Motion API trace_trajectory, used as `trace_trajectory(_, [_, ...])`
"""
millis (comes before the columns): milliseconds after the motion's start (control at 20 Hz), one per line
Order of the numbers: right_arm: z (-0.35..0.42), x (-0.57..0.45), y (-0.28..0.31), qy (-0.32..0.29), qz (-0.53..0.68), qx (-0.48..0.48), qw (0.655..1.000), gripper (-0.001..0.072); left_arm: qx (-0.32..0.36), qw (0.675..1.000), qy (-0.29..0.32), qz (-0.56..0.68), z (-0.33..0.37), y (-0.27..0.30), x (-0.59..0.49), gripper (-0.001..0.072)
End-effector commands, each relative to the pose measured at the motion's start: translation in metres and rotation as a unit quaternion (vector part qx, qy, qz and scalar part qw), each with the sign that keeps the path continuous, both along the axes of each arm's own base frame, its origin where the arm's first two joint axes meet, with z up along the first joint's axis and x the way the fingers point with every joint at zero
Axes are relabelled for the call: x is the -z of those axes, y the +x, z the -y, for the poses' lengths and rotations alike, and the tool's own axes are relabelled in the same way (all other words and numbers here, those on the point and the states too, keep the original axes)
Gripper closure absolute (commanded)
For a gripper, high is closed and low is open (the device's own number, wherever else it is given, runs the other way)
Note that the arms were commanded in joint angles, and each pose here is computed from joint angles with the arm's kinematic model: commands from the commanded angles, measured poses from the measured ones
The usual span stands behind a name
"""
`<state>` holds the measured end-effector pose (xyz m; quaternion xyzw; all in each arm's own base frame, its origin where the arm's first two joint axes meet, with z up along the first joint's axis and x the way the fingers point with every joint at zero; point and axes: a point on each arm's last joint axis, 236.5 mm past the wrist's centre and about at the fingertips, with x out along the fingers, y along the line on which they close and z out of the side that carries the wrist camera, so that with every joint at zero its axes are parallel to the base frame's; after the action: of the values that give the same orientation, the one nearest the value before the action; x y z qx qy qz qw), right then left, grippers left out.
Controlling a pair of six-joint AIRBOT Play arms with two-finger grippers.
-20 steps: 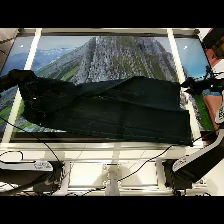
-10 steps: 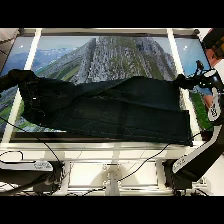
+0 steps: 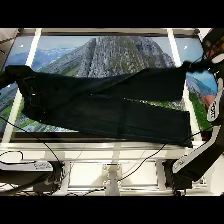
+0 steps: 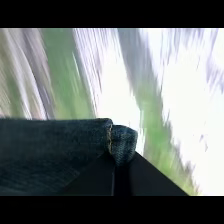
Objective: Fold the clothes and pants, and hang the long-sleeved shirts on hangers.
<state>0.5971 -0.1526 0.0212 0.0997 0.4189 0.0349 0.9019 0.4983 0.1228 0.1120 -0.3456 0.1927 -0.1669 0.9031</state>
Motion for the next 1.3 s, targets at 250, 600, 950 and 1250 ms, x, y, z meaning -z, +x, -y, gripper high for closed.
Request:
trace_trajectory(250, [-0.027,-0.106,-0.007,-0.218,0.087,-0.159,0.959,0.0687,-0.072,0.997,0.031,0.023,-0.023,0.012,-0.025,0.0670])
trace_trajectory(600, [-0.018,-0.005,-0.114,-0.194,-0.163,-0.171,0.952,0.0690,-0.063,0.994,0.082,-0.035,-0.031,-0.001,0.009,0.0670])
trace_trajectory(950, [-0.007,-0.160,-0.006,-0.366,0.173,-0.077,0.911,0.0686,-0.066,0.994,0.076,-0.038,-0.033,-0.002,0.009,0.0669])
trace_trajectory(1250, [-0.021,-0.123,-0.005,-0.361,0.136,-0.138,0.912,0.0688,-0.066,0.994,0.076,-0.038,-0.033,-0.002,0.009,0.0669])
